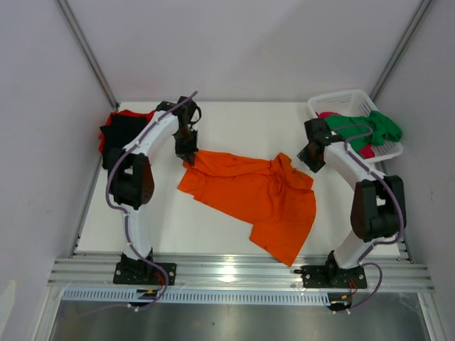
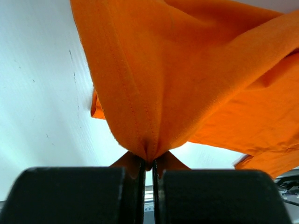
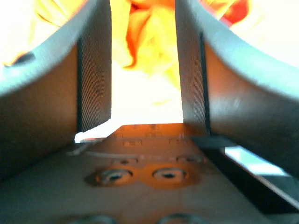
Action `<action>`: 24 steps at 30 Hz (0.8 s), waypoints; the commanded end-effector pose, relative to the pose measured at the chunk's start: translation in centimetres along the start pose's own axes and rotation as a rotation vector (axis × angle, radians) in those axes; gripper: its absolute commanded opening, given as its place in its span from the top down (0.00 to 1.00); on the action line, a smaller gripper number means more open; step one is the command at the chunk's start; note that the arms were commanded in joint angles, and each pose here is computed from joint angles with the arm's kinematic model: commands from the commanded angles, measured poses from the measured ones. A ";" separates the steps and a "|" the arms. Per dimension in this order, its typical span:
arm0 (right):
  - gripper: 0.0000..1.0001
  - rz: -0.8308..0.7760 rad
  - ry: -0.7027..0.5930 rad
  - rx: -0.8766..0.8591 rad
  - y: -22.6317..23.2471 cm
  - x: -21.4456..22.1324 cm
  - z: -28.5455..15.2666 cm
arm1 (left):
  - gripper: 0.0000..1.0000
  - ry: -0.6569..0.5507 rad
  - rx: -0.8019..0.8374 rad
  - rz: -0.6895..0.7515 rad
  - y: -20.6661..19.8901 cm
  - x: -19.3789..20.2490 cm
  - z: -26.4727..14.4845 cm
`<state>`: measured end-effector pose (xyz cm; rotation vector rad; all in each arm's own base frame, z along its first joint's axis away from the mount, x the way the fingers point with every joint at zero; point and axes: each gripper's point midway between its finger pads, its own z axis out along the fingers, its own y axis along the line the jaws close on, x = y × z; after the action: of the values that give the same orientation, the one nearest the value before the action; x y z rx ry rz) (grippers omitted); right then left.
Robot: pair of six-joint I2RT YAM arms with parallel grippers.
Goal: Fold and stack the t-shirts
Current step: Flatten out the tshirt
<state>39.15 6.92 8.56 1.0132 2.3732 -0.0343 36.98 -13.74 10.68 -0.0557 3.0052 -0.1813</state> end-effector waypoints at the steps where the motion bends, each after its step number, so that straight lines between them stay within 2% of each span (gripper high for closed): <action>1: 0.52 0.047 0.016 -0.245 2.1 -1.6 -3.1 | 0.99 -0.019 0.040 0.000 -0.4 -0.1 -0.4; 6: 0.52 0.008 0.065 -0.397 3.1 -0.4 -3.9 | 0.99 -0.008 0.059 -0.006 -0.8 0.0 0.0; 11: 0.52 0.028 0.198 -0.592 4.6 2.2 -4.1 | 0.99 -0.012 0.057 -0.009 -0.7 0.0 -0.1; 16: 0.52 0.021 0.244 -0.566 3.1 3.9 -2.9 | 0.99 -0.011 0.050 -0.014 -0.5 0.4 -0.1; 24: 0.52 0.037 0.228 -0.567 2.9 3.3 -2.0 | 0.99 -0.003 0.054 -0.024 -0.5 0.7 0.2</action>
<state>37.10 11.39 8.31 0.8556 2.3913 0.7176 36.05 -14.12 8.98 -0.0676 3.0438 -0.2193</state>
